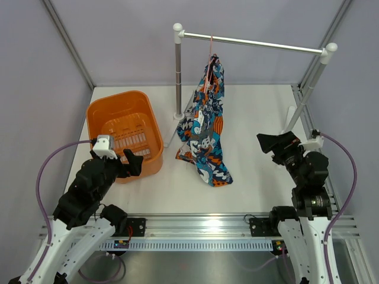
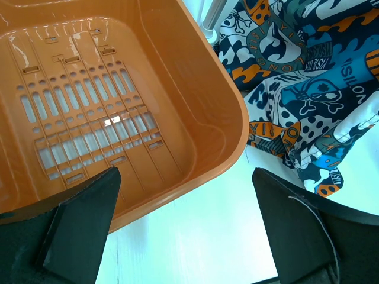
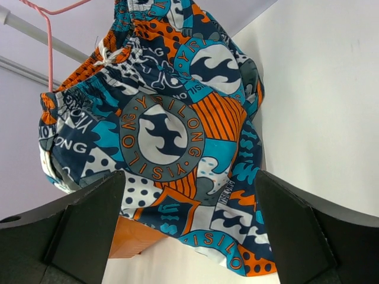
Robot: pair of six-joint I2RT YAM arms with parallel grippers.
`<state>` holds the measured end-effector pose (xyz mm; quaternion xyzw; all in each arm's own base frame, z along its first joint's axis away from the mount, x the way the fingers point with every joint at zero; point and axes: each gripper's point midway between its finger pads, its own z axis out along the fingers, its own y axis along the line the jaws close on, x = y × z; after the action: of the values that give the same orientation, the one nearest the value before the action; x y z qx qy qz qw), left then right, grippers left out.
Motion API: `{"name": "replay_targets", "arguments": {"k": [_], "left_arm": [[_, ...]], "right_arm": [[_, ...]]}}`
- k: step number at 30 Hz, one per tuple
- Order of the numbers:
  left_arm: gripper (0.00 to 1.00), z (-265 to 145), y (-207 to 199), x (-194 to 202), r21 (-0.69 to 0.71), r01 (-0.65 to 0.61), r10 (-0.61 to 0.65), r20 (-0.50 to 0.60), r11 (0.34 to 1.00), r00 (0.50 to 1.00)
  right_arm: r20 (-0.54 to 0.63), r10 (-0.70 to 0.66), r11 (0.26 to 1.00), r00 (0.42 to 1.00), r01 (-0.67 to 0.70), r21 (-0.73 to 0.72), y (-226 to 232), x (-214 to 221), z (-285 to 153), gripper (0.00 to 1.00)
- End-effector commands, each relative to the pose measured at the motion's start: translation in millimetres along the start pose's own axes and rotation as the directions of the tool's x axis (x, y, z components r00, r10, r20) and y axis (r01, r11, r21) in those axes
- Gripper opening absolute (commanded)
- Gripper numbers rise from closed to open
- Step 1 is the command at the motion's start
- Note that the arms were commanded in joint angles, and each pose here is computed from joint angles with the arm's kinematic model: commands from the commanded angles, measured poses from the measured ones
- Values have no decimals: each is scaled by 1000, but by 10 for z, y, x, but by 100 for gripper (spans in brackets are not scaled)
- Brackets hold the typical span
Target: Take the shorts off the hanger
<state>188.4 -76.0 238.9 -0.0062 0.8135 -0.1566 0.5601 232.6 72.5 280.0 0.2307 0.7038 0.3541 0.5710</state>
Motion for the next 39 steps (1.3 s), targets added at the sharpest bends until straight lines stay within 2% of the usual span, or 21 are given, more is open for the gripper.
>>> {"name": "replay_targets", "arguments": {"k": [1, 4, 7, 9, 10, 11, 12, 13, 15, 16, 18, 19, 22, 27, 30, 39], "left_arm": [[99, -12, -89, -110, 42, -8, 7, 28, 999, 1000], [99, -9, -87, -109, 40, -7, 6, 27, 999, 1000], [99, -18, -90, -118, 43, -7, 6, 32, 999, 999], [99, -10, -91, -107, 43, -8, 7, 28, 999, 1000], [99, -9, -93, -110, 44, -8, 6, 29, 999, 1000], [99, -3, -96, -109, 44, -8, 7, 27, 999, 1000], [99, -3, -96, -109, 44, -10, 8, 27, 999, 1000], [99, 2, -98, -104, 45, -10, 9, 24, 999, 1000], [99, 11, -104, -99, 47, -11, 10, 20, 999, 1000], [99, 10, -106, -98, 48, -12, 11, 20, 999, 1000], [99, 12, -116, -92, 54, -14, 13, 18, 998, 1000], [99, 12, -121, -93, 57, -17, 16, 18, 998, 1000], [99, 13, -135, -85, 66, -19, 18, 15, 998, 1000], [99, 15, -146, -83, 72, -22, 21, 15, 997, 1000], [99, 14, -153, -80, 76, -23, 23, 14, 997, 1000], [99, 25, -169, -58, 84, -28, 28, 4, 996, 1000]], "right_arm": [[50, -134, 990, 990, 137, -47, 350, -363, 26, 99], [-21, -156, 975, 987, 151, -161, 731, -463, 203, 99], [-22, -175, 960, 984, 166, -227, 1044, -636, 446, 99], [-21, -218, 963, 976, 212, -168, 1049, -672, 726, 100], [-24, -245, 946, 969, 234, -222, 1357, -648, 725, 100], [3, -261, 950, 965, 257, -179, 1392, -694, 824, 100], [-27, -295, 946, 955, 288, -146, 1366, -606, 1045, 99], [-12, -308, 937, 951, 301, -177, 1620, -633, 1066, 100], [-42, -354, 930, 934, 347, -119, 1587, -531, 1416, 97], [-9, -365, 924, 931, 362, -122, 1773, -607, 1450, 96], [-20, -406, 910, 914, 402, -100, 1783, -501, 1704, 95], [27, -407, 908, 913, 408, -96, 1890, -589, 1765, 94], [66, -436, 893, 897, 441, -91, 2000, -534, 2052, 91], [67, -503, 860, 862, 507, -57, 2031, -299, 2529, 84], [123, -513, 852, 849, 521, -44, 2162, -320, 2645, 83], [192, -542, 840, 818, 536, 88, 2129, -415, 2885, 81]]}}
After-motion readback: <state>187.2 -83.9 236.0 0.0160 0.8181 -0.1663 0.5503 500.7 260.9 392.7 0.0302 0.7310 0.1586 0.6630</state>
